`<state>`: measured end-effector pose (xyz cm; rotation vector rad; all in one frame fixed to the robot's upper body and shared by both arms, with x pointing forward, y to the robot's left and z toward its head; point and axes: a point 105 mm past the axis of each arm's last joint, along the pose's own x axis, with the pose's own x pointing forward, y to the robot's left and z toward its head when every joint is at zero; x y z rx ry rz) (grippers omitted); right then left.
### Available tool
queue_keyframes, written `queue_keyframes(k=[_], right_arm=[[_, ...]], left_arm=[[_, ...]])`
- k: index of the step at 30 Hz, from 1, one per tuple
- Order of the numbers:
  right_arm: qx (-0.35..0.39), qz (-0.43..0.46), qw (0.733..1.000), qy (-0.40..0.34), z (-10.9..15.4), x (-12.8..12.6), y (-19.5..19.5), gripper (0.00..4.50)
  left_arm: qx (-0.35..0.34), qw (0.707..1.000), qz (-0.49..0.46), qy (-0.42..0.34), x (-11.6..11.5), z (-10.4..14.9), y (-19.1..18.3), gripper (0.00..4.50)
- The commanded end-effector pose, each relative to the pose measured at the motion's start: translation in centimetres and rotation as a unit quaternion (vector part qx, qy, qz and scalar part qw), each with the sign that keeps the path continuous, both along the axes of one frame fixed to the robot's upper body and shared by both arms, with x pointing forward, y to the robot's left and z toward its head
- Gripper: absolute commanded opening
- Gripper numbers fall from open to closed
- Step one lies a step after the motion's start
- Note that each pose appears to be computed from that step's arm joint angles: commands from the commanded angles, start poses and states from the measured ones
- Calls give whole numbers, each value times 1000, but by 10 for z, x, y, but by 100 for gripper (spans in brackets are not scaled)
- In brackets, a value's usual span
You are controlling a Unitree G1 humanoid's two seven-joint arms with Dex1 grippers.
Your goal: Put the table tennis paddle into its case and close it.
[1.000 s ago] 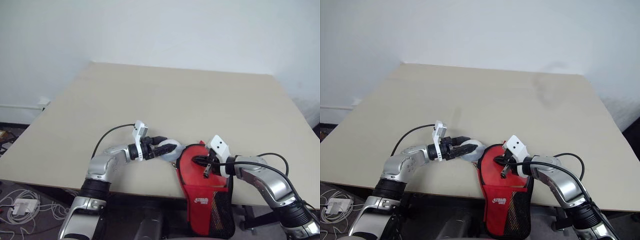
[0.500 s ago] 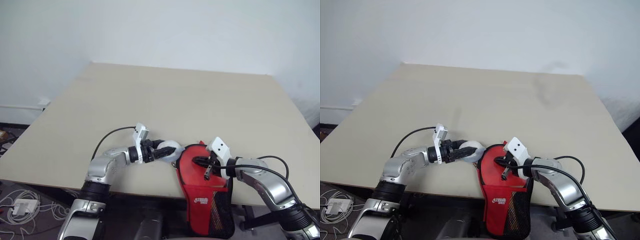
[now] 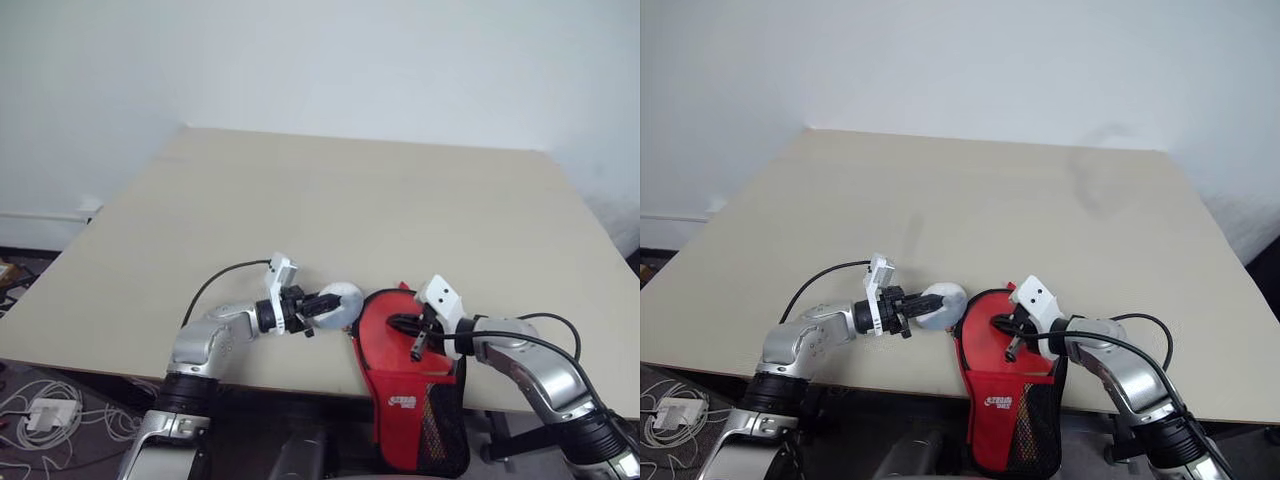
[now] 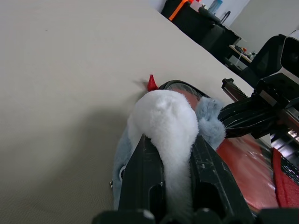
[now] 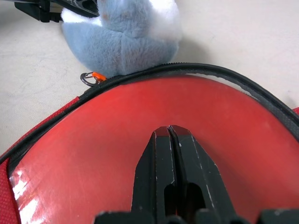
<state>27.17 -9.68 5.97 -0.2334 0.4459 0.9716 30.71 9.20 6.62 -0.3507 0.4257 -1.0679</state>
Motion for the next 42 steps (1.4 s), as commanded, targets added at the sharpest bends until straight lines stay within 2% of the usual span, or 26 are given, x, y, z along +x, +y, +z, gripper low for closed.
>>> queue_keyframes(k=[1, 10, 26, 42], right_arm=[[-15, -9, 1000, 7, -6, 0, -8, 0], [-18, -6, 1000, 7, -10, 0, -7, 0], [-24, -1, 1000, 7, -13, -4, -8, 0], [-23, 3, 1000, 8, -14, -5, -4, 0]], left_arm=[[-3, 1000, 6, -19, 6, 12, -2, 7], [38, 995, 58, -74, 40, 28, 15, 7], [45, 993, 58, -92, 59, 31, 7, 7], [49, 986, 78, -141, 104, 58, -8, 7]])
